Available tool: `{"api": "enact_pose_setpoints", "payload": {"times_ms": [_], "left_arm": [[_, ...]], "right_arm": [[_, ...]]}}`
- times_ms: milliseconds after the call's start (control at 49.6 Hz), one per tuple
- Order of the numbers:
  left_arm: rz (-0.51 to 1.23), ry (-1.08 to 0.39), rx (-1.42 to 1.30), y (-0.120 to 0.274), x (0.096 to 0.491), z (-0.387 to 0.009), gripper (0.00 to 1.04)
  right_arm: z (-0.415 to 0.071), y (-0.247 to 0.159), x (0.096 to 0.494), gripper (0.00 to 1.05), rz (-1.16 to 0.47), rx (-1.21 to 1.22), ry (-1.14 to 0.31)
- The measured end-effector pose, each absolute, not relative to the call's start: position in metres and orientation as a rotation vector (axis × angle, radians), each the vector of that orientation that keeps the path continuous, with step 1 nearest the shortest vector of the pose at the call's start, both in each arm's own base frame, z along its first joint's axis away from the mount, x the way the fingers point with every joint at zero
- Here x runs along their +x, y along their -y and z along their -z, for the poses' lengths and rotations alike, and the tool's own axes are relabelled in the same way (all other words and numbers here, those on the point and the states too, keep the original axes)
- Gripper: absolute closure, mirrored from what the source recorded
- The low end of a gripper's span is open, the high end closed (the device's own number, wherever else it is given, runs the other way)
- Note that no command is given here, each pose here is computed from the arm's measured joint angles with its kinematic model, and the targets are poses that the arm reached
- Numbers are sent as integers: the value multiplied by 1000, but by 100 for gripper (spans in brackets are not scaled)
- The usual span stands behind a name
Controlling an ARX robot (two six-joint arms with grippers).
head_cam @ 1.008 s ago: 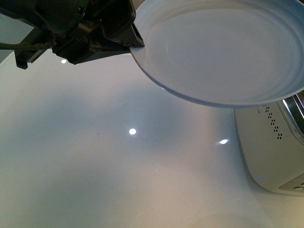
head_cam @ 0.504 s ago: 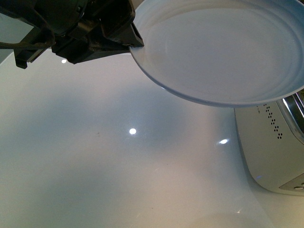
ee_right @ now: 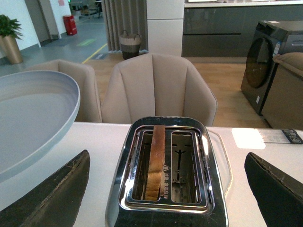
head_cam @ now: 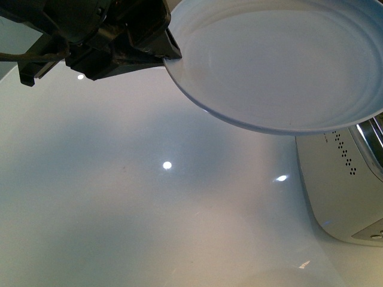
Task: Left arm holds plate, right arm toasts bread
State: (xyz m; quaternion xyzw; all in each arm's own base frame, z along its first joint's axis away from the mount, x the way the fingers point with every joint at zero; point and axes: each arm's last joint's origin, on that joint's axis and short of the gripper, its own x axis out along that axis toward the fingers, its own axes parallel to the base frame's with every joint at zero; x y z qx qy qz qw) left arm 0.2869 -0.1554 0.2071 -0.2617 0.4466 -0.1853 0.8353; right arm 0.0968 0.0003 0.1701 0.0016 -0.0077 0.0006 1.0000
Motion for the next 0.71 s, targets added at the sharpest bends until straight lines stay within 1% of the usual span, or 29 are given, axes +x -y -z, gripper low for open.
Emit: {"api": "enact_pose_setpoints", "payload": {"times_ms": [303,444,706], "left_arm": [[390,-944,-558,155,287,-207,102],[389,-777,-742,155,292,-208,102],[345,-791,-812,142,298,-208,102]], "right_arm": [[-170,0,97,9,-1,3,15],[-170,0,97,9,-1,3,15],[-170,0,97,9,-1,3,16]]}}
